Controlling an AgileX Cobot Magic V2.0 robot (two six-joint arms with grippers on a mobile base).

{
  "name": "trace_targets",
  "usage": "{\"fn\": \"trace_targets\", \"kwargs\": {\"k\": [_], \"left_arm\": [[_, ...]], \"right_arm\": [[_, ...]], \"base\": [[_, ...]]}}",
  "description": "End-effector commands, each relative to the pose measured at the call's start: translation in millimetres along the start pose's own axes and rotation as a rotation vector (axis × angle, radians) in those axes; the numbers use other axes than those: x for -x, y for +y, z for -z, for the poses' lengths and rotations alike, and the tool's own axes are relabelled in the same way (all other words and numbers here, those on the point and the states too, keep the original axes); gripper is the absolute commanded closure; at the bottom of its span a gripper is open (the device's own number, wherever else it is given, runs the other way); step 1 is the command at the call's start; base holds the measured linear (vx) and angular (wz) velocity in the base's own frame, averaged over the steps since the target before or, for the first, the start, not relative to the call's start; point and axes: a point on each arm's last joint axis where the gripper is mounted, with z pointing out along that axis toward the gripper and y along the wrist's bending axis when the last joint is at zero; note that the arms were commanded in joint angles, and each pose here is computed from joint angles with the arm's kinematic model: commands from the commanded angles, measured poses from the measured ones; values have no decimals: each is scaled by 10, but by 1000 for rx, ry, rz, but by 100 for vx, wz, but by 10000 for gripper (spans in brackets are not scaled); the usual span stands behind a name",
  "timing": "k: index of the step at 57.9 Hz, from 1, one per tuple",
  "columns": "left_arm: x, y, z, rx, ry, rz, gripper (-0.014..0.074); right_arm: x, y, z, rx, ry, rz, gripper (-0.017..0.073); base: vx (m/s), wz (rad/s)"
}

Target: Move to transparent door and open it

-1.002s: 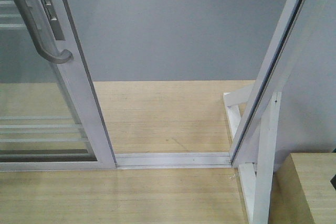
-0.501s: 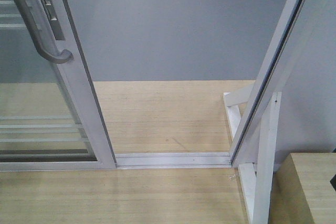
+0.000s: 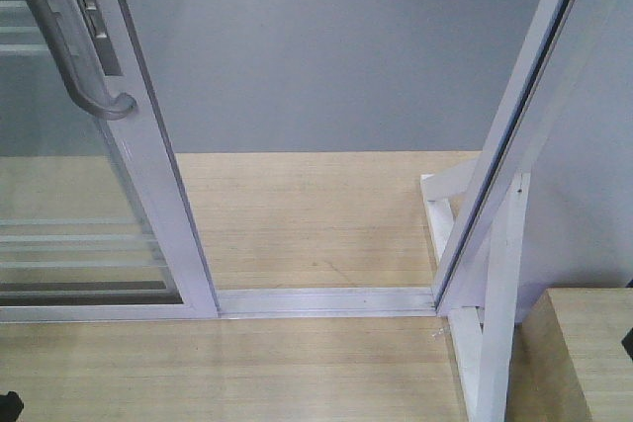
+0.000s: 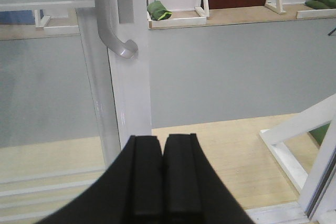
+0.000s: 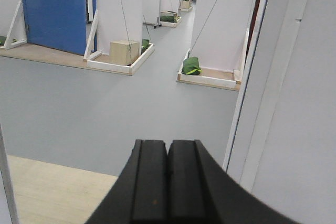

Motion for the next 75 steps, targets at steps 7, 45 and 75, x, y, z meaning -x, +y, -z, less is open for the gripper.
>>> {"fn": "trace_targets", "kwargs": {"k": [7,45,75], "left_arm": [[19,5,0,4,-59,8,594],[17,4,0,4,-57,8,594],[17,4,0,4,-57,8,594]], "right_arm": [[159,-4,10,0,-90,12,562],[160,-4,10,0,-91,13,562],[-562,66,-2,24,-91,-37,562]], "base": [[0,0],[0,0],[0,0]]}}
